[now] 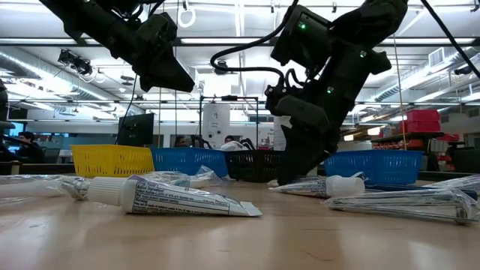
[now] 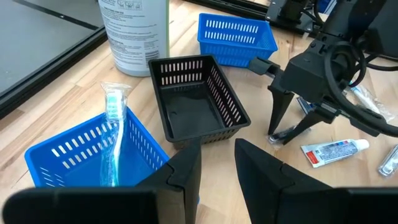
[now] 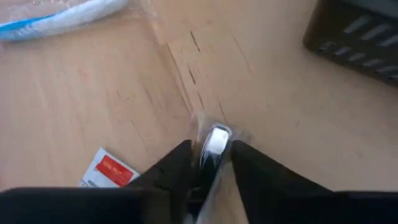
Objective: Pick & Place Travel size toiletries
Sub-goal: Put the silver nail cutter into the black basket
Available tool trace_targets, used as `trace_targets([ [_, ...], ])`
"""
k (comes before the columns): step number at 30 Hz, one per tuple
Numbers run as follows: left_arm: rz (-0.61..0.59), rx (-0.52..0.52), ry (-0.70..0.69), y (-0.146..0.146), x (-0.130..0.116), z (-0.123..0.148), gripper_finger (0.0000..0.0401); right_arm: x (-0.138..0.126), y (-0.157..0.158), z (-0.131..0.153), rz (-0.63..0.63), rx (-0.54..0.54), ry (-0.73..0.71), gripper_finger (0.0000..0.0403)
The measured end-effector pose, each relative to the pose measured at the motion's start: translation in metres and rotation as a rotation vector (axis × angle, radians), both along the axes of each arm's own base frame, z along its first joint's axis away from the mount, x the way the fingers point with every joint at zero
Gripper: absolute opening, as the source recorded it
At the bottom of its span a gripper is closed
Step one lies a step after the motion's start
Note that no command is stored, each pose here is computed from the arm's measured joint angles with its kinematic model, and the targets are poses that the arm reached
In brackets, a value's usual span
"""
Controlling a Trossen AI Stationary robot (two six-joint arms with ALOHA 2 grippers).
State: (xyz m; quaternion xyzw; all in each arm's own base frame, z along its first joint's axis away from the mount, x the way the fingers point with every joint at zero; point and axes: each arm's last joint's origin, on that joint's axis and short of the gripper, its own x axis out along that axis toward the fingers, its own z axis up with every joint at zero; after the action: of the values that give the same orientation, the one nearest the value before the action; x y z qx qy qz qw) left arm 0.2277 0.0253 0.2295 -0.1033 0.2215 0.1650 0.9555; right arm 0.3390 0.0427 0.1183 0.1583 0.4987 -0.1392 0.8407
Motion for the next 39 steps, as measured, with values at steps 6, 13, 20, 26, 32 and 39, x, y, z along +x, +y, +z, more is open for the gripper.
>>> trace_targets([
  [6, 0.000, 0.000, 0.000, 0.000, 0.000, 0.000, 0.0104, 0.005, 0.002, 0.001, 0.051, 0.022, -0.055, 0.0054],
  [13, 0.000, 0.000, 0.000, 0.000, 0.000, 0.000, 0.0104, 0.007, 0.001, 0.013, 0.175, -0.032, -0.114, 0.0046],
  [20, 0.001, 0.000, -0.001, 0.000, 0.000, 0.000, 0.0104, -0.001, -0.013, 0.058, 0.284, -0.181, -0.212, 0.0045],
  [26, 0.028, 0.008, -0.003, 0.001, 0.000, 0.000, 0.0104, -0.006, -0.037, 0.105, 0.264, -0.404, -0.377, 0.0047],
  [32, 0.037, 0.014, -0.005, 0.001, 0.000, 0.001, 0.0104, -0.002, -0.072, 0.103, 0.300, -0.476, -0.368, 0.0048],
  [39, 0.047, 0.019, -0.005, 0.001, 0.000, 0.001, 0.0104, 0.004, -0.109, 0.063, 0.339, -0.440, -0.237, 0.0050],
])
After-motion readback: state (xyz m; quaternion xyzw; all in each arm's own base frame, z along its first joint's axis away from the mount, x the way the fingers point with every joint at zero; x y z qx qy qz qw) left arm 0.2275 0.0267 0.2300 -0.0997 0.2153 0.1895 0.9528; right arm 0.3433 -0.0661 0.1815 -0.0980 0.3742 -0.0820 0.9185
